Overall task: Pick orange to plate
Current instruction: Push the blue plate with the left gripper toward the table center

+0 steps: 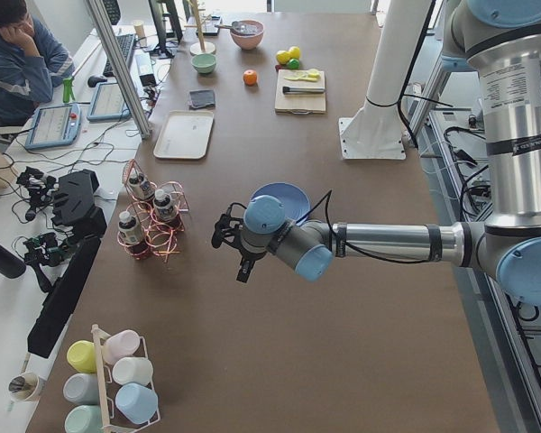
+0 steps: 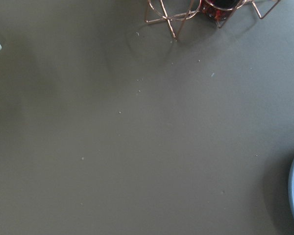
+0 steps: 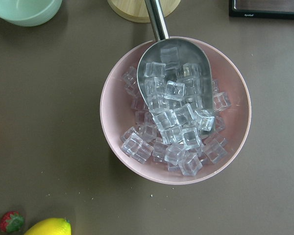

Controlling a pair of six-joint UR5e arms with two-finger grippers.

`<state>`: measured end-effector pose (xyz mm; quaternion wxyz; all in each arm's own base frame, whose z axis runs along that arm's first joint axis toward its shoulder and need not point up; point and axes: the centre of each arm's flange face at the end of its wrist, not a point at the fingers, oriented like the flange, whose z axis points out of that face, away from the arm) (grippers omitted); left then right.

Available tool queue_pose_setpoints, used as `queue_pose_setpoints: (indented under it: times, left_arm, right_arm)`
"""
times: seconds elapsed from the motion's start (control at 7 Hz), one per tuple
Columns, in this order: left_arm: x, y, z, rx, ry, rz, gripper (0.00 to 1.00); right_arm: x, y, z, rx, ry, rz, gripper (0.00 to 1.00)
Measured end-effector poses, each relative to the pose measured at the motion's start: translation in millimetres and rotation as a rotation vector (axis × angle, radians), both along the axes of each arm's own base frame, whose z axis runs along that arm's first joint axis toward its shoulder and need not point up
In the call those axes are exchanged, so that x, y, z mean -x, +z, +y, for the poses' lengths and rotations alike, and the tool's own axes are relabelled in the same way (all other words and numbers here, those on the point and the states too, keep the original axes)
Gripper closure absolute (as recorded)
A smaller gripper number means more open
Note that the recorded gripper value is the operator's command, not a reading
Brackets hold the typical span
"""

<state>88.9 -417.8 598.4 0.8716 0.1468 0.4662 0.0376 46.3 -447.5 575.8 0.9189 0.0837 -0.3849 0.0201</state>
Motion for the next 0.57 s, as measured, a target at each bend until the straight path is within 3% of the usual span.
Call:
queue_pose_setpoints:
  times: [0.57]
  left_arm:
    - [-120,-14,36,0.062,-0.059,0.084,0.06]
  right_arm:
    - [80,-42,-7,0.038,0.029,-0.031,0.01]
